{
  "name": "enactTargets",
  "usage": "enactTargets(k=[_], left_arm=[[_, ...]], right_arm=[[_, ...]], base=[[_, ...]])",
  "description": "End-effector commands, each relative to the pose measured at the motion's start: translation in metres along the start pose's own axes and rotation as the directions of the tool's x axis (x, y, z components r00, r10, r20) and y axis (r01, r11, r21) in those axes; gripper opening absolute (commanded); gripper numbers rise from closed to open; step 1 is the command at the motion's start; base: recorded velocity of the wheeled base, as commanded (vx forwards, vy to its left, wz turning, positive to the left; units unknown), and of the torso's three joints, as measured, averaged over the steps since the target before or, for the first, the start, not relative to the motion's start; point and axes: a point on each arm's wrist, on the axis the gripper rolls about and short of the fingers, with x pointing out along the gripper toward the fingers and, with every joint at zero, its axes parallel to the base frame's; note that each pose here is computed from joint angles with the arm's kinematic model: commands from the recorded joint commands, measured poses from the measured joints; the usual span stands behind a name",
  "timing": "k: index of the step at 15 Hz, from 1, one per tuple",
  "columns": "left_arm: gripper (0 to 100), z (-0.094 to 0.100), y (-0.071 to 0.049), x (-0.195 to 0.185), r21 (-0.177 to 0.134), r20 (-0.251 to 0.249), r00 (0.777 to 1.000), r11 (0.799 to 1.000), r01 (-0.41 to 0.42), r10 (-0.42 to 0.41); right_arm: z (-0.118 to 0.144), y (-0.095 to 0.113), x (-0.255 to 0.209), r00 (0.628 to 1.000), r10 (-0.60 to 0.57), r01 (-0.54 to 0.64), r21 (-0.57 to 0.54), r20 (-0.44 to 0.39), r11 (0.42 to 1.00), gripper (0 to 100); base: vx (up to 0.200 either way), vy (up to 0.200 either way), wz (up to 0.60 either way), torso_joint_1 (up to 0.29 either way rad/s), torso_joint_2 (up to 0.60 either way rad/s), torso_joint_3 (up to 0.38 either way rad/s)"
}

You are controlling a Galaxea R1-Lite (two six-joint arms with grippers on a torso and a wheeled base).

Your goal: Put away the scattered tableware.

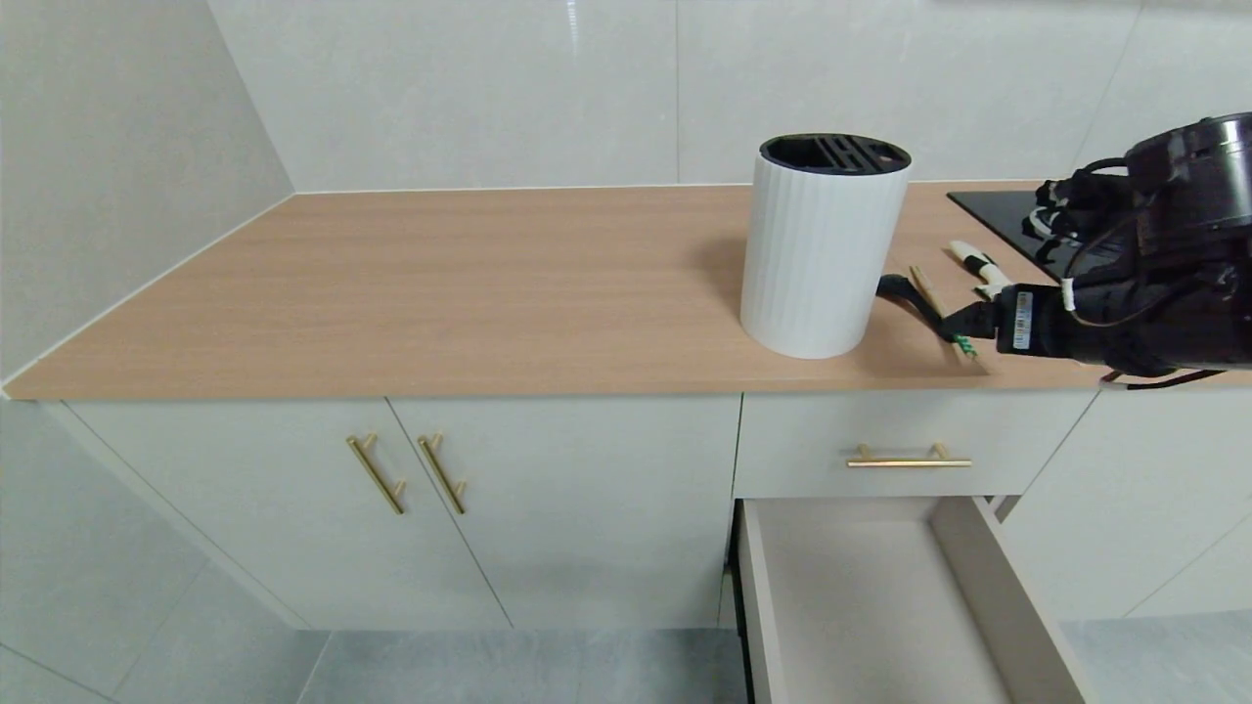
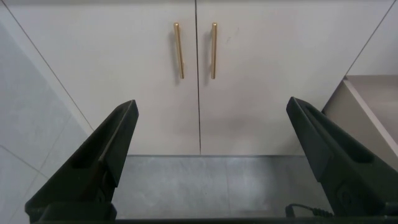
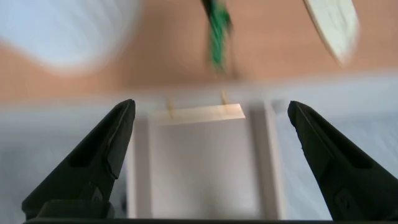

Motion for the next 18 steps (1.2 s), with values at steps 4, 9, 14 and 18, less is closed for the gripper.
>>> enactTargets(k=[4,9,14,18], left_arm=[[100,0.000,0.000,0.000,0.000,-0.001,1.000,1.000,-0.001,0.001],[100,0.000,0.000,0.000,0.000,-0.001,1.000,1.000,-0.001,0.001],[100,0.000,0.000,0.000,0.000,-0.001,1.000,1.000,-0.001,0.001],[100,0.000,0.000,0.000,0.000,-0.001,1.000,1.000,-0.001,0.001]], right_arm=[[-0.011,0.009,0.058,0.998,-0.012,0.009,-0.054,-0.057,0.999,100],[-0.004,-0.009,0.072,0.998,-0.060,0.059,-0.023,-0.027,0.998,100],[-0.003,-0.013,0.083,0.997,-0.074,0.074,-0.007,-0.017,0.997,100],[-0.006,-0.012,0.088,0.997,-0.078,0.078,-0.009,-0.020,0.997,0]], base=[[0.000,0.000,0.00,0.000,0.00,0.000],[0.000,0.000,0.00,0.000,0.00,0.000],[0.000,0.000,0.00,0.000,0.00,0.000],[0.000,0.000,0.00,0.000,0.00,0.000]])
